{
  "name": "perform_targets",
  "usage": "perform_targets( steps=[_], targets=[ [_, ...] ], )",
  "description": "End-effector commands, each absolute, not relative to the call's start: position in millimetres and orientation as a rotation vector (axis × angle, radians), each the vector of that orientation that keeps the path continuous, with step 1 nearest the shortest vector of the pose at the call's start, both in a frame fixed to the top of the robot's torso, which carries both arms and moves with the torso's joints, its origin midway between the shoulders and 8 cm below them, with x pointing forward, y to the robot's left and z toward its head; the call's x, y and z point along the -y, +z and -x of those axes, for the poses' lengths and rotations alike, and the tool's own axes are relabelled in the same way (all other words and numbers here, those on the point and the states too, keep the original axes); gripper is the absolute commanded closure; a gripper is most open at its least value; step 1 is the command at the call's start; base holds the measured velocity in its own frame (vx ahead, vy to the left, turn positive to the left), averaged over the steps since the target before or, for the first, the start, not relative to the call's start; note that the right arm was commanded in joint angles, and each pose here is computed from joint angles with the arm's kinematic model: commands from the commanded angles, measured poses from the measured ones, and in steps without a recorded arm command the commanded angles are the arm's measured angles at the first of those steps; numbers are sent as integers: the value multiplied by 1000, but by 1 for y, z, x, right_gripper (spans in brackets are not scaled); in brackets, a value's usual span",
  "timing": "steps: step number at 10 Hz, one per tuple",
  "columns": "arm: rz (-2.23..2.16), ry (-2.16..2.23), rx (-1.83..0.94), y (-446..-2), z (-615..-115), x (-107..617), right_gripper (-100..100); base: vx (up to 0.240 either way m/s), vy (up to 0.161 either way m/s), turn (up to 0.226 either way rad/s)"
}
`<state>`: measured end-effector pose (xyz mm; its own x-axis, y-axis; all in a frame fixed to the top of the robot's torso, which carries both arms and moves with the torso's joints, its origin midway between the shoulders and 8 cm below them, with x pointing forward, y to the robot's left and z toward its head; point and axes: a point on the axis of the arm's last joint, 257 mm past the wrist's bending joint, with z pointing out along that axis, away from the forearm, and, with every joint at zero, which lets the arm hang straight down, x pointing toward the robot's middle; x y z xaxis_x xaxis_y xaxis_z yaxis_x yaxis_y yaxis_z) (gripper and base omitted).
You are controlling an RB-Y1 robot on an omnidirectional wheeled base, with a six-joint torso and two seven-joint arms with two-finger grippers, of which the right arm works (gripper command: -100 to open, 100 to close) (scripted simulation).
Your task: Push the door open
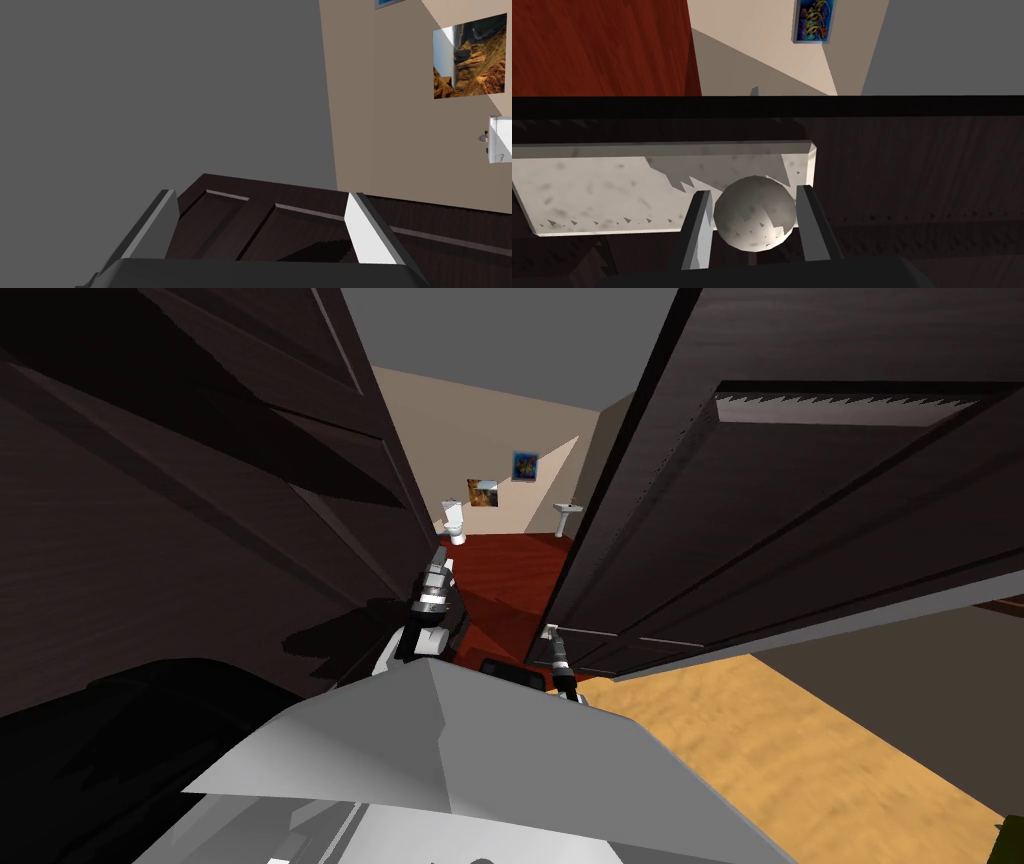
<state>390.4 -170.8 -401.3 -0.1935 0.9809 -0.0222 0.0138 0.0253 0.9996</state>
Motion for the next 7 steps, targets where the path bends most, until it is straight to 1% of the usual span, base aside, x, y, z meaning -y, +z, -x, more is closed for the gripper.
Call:
perform_targets(
  steps=[1, 2, 5, 7],
  targets=[
    [-1095, 1302, -1351, -395, -397, 187, 100, 186, 57, -32],
    [-1098, 1288, -1344, -395, -398, 194, 100, 196, 88, -72],
    [-1107, 1251, -1322, -394, -402, 213, 100, 160, 58, -41],
    [-1113, 1235, -1311, -394, -404, 221, 100, 129, 71, -49]
  ],
)
